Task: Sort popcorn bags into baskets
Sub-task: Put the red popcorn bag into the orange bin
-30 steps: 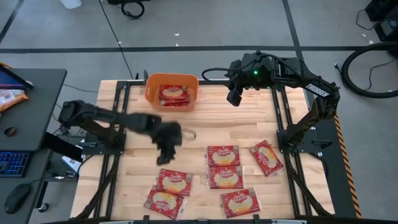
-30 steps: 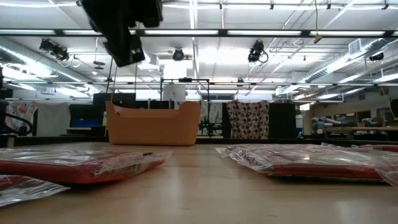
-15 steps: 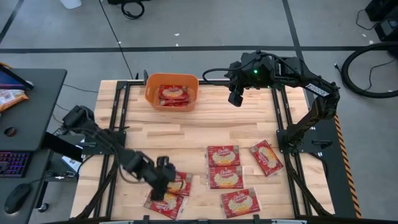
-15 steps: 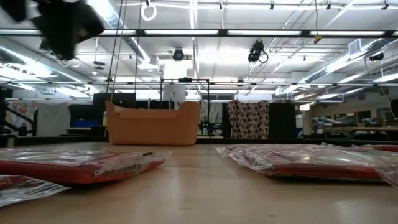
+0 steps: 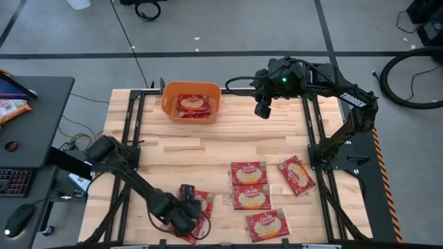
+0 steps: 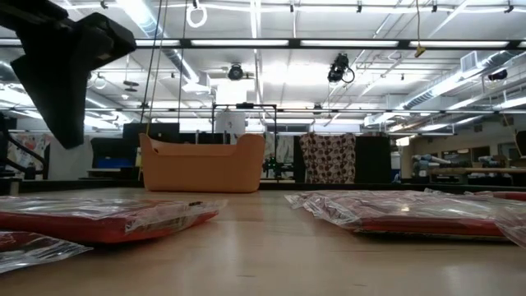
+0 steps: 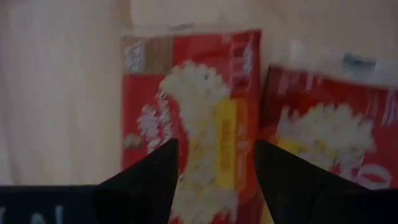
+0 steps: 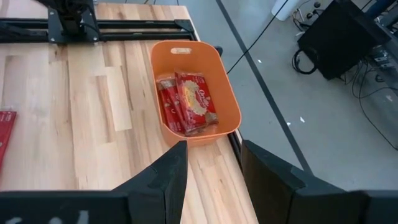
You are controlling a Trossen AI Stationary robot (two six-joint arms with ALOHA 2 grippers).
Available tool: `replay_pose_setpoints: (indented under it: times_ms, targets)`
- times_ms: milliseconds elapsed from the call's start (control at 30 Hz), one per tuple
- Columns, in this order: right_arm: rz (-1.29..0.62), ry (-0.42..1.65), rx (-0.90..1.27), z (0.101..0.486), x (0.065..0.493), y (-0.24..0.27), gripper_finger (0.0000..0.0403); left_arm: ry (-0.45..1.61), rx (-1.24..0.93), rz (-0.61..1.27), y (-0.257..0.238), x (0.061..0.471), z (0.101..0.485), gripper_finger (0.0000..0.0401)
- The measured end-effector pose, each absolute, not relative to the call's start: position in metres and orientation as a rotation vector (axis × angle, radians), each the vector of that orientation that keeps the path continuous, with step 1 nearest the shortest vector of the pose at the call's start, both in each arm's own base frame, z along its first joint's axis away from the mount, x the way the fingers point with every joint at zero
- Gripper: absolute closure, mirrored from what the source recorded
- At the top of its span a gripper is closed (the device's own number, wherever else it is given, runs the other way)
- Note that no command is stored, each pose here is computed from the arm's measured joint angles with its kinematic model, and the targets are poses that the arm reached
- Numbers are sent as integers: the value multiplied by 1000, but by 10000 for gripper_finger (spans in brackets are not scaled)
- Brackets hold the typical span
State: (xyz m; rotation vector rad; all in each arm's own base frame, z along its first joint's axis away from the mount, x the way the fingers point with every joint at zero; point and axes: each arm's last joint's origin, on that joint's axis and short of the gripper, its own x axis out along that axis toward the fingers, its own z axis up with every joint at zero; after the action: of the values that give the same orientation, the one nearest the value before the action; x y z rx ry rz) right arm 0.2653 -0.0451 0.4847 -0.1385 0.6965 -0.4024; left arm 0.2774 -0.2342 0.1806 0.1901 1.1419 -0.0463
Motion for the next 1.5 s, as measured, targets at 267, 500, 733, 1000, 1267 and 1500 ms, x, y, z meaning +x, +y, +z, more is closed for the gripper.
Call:
replay_pose_setpoints:
  times_ms: [267,500,733,1000,1267,1500]
  targets:
    - [-402,696,-138,485,265,-45,248,1080,114,-9,-243,289,167,193]
    - [-373,699,-155,485,266,-45,248,1119,160,-15,-248,290,146,193]
    - [-357,704,-176,485,266,-44,248,1144,216,-17,-250,289,136,196]
    - [-340,705,-175,484,266,-44,248,1183,247,13,-242,290,130,289]
    - [-331,710,-199,484,266,-44,248,1220,198,83,-224,293,142,385]
    - [-326,714,-223,484,266,-45,248,1285,171,146,-197,288,171,386]
